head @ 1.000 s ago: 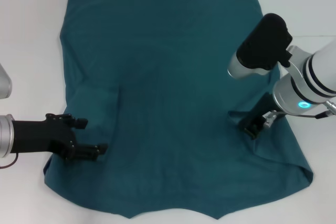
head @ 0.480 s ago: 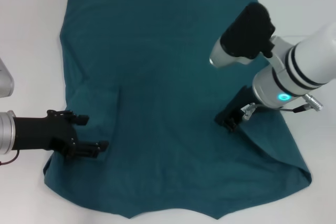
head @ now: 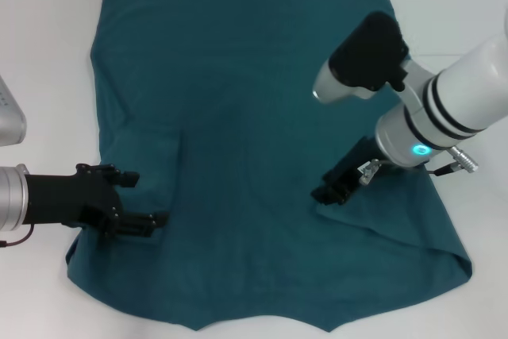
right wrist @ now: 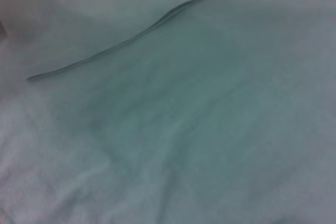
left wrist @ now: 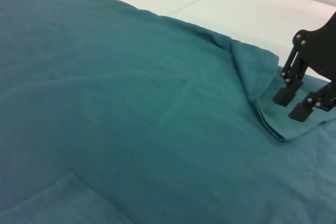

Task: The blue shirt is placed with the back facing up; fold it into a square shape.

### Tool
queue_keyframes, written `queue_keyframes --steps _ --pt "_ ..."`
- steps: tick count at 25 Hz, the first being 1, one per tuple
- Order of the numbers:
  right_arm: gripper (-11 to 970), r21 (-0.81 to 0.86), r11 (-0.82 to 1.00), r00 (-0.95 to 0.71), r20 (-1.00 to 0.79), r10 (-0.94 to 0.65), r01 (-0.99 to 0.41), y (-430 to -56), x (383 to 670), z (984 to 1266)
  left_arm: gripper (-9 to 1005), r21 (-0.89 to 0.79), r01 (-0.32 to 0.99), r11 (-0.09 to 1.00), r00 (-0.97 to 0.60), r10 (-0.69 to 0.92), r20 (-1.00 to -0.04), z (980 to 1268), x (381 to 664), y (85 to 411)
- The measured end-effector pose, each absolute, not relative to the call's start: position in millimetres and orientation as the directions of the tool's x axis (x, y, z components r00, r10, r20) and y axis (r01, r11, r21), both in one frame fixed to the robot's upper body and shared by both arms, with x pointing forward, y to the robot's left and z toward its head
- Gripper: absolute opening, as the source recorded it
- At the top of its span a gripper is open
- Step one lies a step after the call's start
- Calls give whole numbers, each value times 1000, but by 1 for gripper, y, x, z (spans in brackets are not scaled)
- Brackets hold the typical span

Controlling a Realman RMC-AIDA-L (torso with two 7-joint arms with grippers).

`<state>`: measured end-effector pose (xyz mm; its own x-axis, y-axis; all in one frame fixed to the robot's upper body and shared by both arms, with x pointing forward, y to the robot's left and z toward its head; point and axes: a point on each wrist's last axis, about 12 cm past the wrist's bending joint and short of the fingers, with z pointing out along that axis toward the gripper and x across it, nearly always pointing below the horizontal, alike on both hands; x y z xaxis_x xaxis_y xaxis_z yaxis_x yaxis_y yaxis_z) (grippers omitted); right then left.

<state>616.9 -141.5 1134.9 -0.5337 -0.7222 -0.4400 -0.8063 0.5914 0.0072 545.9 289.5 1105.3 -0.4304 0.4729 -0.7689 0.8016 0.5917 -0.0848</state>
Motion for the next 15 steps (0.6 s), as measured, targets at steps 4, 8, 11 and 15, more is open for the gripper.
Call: queue_keyframes --steps 4,8,11,15 --pt "268 -22 628 -563 -420 -712 -778 -159 620 1136 889 -85 802 591 -430 473 -769 1105 546 289" --pt "478 -122 691 -613 -371 -698 -713 -184 623 1137 889 -84 802 591 -429 473 -769 1106 546 289" --pt "582 -135 718 -639 -366 -677 -683 -194 623 1136 888 -82 804 589 -426 474 -771 1106 547 288" --pt "484 -136 741 -665 -360 -655 -657 -205 623 1134 887 -82 805 588 -424 474 -771 1107 548 287"
